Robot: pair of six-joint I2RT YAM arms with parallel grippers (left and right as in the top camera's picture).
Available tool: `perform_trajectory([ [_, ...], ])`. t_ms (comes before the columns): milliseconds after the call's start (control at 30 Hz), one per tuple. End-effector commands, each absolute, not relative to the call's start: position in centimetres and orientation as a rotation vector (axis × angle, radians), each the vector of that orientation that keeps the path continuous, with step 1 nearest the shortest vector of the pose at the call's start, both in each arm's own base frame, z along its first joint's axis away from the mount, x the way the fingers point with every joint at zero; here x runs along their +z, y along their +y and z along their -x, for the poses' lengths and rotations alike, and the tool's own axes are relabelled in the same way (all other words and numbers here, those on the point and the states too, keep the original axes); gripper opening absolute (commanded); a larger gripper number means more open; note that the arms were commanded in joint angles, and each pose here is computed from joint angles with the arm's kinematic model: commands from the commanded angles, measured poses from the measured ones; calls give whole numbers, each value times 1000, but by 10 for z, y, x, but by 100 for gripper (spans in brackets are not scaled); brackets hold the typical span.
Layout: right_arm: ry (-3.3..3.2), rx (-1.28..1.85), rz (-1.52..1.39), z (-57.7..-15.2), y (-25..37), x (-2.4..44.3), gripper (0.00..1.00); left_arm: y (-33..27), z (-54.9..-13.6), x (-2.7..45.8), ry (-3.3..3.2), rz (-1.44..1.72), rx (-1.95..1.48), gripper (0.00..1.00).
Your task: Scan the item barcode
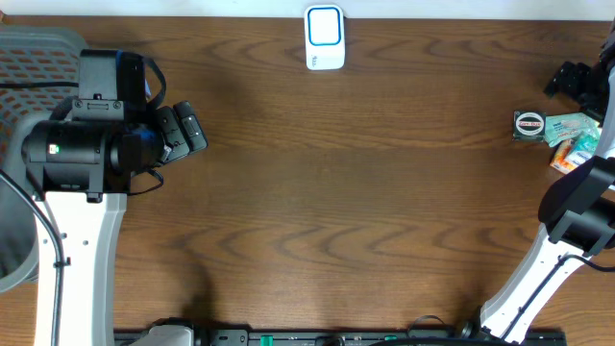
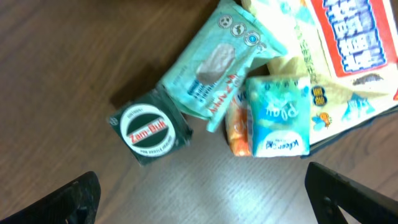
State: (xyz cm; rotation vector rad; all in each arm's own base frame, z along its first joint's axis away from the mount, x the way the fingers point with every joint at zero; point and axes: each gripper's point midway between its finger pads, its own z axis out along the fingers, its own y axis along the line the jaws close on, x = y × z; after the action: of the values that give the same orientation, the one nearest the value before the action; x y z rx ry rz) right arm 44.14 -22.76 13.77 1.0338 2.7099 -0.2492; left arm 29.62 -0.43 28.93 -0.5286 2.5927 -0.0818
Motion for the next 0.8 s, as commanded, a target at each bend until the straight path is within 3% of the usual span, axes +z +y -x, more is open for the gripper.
perform_trajectory([
  [0,2744,-192,-1022,-439,-217,137,99,-1,-295,291,2583,551,-70,98],
  [333,2869,158,-869,-418,-156,167,99,-1,-295,291,2582,551,-70,98],
  [567,2801,324,-569,-402,-92,242,99,-1,-295,291,2582,551,-70,98],
  [767,2676,311,-281,-364,-38,320,99,-1,-295,291,2583,551,-70,98],
])
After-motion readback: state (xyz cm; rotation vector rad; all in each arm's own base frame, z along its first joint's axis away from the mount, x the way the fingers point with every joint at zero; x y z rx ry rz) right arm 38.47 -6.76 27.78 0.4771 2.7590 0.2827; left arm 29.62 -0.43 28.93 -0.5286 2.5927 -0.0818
